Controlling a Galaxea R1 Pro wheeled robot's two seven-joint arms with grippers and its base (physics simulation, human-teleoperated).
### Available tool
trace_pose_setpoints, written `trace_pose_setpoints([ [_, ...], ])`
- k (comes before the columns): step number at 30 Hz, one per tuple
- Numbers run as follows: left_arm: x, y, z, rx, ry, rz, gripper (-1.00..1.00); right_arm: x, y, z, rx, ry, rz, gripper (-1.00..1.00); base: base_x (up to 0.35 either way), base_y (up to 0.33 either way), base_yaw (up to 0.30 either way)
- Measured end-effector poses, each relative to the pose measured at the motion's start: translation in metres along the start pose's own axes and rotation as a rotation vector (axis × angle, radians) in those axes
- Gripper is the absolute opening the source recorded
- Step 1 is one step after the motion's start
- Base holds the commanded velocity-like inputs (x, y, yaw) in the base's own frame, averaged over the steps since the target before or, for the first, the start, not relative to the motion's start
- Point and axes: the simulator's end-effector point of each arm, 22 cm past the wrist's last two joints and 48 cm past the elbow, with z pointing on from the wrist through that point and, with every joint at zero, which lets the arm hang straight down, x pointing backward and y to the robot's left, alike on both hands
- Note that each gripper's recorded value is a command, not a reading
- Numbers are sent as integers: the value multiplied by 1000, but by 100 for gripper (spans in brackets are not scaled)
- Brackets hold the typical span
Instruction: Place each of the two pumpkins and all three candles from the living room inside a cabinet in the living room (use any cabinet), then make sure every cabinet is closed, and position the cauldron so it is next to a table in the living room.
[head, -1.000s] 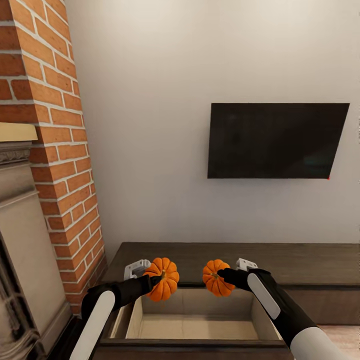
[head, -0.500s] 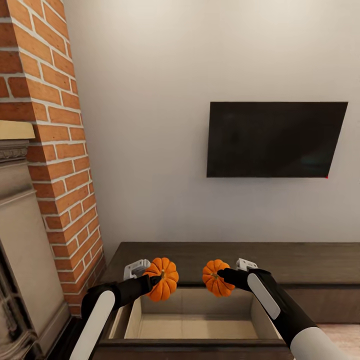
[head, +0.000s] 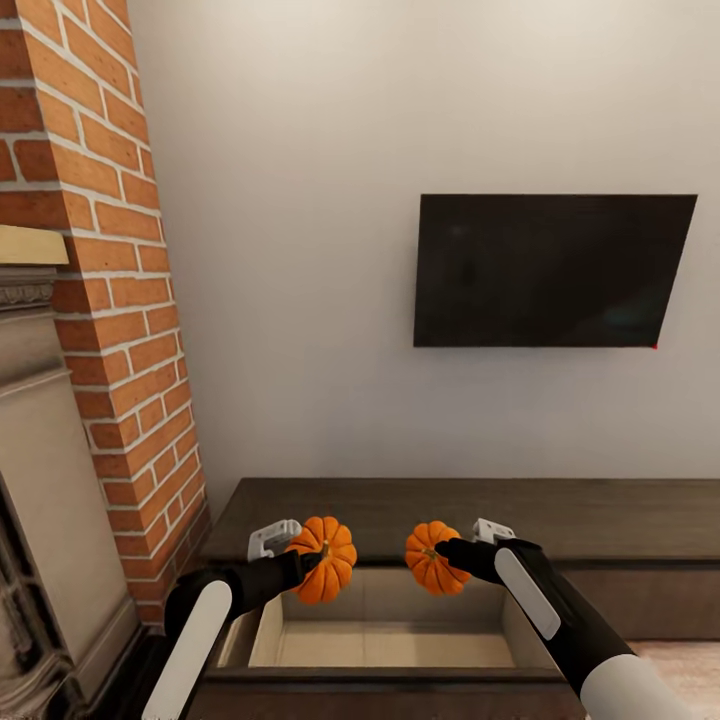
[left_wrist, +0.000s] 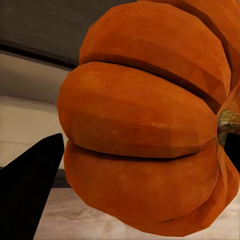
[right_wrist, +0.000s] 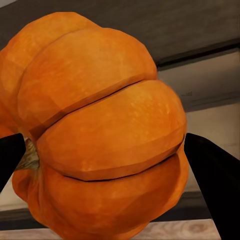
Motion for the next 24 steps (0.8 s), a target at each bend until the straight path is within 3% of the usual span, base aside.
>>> trace_pose_setpoints([
  [24,43,36,29,-53,8,32,-100,41,-16,29,-3,6,2,-100,0,0,0],
])
